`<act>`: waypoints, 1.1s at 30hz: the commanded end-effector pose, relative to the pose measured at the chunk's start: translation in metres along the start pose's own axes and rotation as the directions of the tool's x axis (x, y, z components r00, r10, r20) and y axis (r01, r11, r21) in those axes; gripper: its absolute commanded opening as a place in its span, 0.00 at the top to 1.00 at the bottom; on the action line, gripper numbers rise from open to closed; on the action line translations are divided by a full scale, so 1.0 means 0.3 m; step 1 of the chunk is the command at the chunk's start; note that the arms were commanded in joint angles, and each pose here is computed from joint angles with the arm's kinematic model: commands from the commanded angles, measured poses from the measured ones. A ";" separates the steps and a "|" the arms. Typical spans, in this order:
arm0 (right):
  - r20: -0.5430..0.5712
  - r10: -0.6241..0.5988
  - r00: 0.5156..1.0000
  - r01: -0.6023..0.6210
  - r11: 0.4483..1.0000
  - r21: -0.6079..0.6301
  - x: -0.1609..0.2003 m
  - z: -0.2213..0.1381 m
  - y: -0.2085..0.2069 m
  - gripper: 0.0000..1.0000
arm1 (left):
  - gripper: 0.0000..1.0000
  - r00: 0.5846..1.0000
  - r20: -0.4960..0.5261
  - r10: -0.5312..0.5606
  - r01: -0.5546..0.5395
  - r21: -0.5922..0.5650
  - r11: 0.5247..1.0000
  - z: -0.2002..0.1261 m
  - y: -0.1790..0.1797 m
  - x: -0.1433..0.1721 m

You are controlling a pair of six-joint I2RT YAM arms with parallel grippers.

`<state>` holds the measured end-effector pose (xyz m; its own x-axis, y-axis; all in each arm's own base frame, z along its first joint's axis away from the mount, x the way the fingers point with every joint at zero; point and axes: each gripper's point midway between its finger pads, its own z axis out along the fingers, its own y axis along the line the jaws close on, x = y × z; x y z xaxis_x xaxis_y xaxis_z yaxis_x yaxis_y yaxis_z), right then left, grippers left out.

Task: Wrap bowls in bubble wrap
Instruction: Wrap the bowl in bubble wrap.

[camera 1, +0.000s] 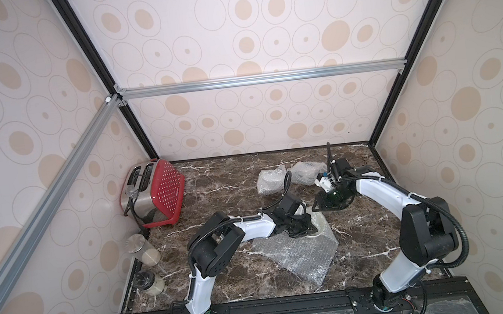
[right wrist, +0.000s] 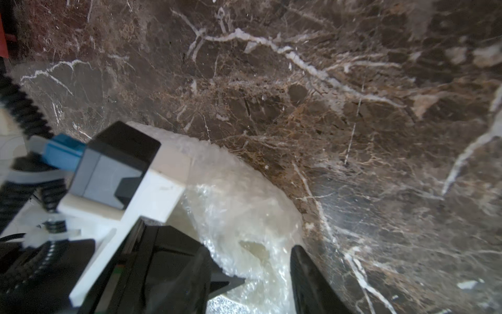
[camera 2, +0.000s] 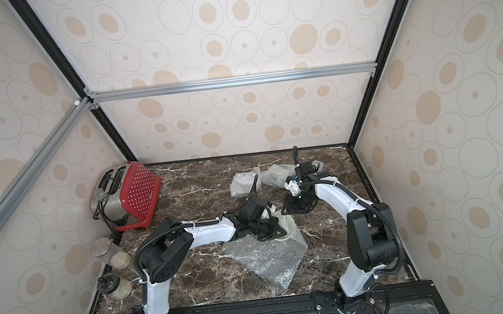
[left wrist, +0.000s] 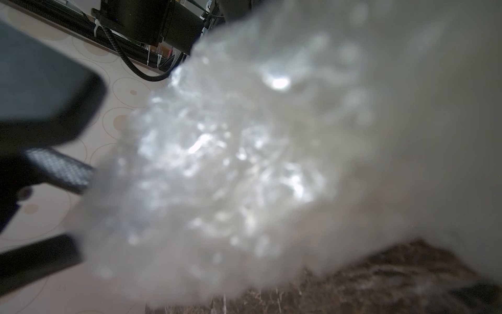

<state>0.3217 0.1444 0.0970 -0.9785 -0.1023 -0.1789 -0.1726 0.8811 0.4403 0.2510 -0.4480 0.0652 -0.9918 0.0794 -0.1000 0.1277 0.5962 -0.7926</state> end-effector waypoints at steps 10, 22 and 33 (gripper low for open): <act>-0.159 -0.002 0.987 0.014 0.997 0.076 0.104 0.136 -0.076 0.48 | 1.00 1.000 -0.003 0.010 -0.010 -0.015 1.000 -0.018 -0.009 0.003; -0.190 -0.002 0.982 0.037 0.983 0.178 0.126 0.167 -0.131 0.65 | 1.00 1.000 0.003 0.011 -0.011 -0.031 0.999 -0.037 0.001 0.006; -0.109 -0.028 0.994 0.048 0.981 0.188 0.089 0.112 -0.111 0.90 | 0.78 0.999 0.045 0.004 0.000 -0.088 0.996 -0.127 0.058 0.012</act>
<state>0.3048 0.1334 0.0410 -0.9804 -0.1856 -0.0663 -0.1968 0.9371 0.2884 0.2563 -0.4287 0.0849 -0.9876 0.0475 -0.1496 0.1477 0.6046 -0.7827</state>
